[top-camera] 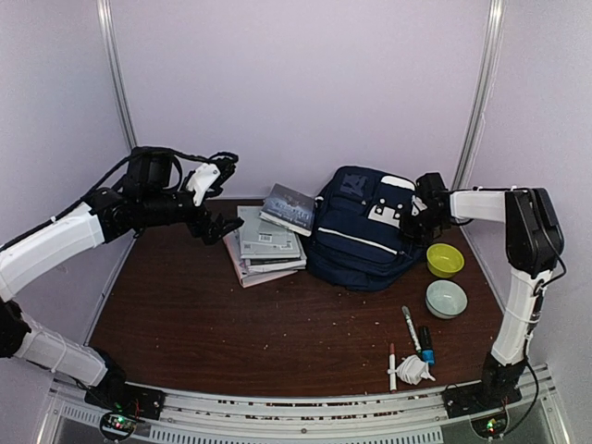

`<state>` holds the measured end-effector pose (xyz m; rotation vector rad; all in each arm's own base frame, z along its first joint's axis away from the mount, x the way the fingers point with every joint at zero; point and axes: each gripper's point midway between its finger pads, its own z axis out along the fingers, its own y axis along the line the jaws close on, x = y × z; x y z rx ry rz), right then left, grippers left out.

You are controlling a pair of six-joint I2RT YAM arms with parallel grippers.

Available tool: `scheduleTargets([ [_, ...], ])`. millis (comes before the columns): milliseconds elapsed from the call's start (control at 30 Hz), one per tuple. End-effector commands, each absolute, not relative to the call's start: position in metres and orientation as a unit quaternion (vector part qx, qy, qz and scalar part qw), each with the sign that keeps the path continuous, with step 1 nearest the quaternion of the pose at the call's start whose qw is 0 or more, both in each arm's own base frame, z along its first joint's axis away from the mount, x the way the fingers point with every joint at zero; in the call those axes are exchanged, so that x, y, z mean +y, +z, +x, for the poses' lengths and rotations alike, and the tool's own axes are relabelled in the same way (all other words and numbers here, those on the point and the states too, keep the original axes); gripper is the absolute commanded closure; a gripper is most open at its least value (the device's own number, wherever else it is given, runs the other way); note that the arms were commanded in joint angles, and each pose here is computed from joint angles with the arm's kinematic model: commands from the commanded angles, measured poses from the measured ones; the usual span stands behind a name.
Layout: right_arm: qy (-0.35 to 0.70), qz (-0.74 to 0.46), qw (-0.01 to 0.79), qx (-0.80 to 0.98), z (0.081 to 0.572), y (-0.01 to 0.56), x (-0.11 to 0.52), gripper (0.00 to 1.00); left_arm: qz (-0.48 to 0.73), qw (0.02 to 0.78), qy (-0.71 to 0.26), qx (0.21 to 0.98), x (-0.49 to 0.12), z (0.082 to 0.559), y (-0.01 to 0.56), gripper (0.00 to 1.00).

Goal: Pack the student bag
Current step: Pick up the student bag from the corner of the board, then pass from the right arm to the left

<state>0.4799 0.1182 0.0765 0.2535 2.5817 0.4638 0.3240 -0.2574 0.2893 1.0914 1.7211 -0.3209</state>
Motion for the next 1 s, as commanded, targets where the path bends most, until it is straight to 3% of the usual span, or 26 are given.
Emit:
scheduleTargets([
  [0,0.211,0.058,0.324,0.921,0.494,0.152,0.134,1.00,0.450,0.542,-0.124,0.699,-0.255,0.326,0.302,0.02],
  [567,0.199,-0.070,0.507,0.836,0.446,0.380,0.137,1.00,0.450,0.551,-0.132,0.690,-0.256,0.322,0.309,0.02],
  [800,0.206,-0.131,0.565,0.788,0.407,0.446,0.160,1.00,0.453,0.554,-0.137,0.685,-0.256,0.319,0.312,0.02],
  [967,0.266,-0.196,0.580,0.744,0.365,0.478,0.201,1.00,0.471,0.541,-0.159,0.679,-0.264,0.312,0.309,0.02],
])
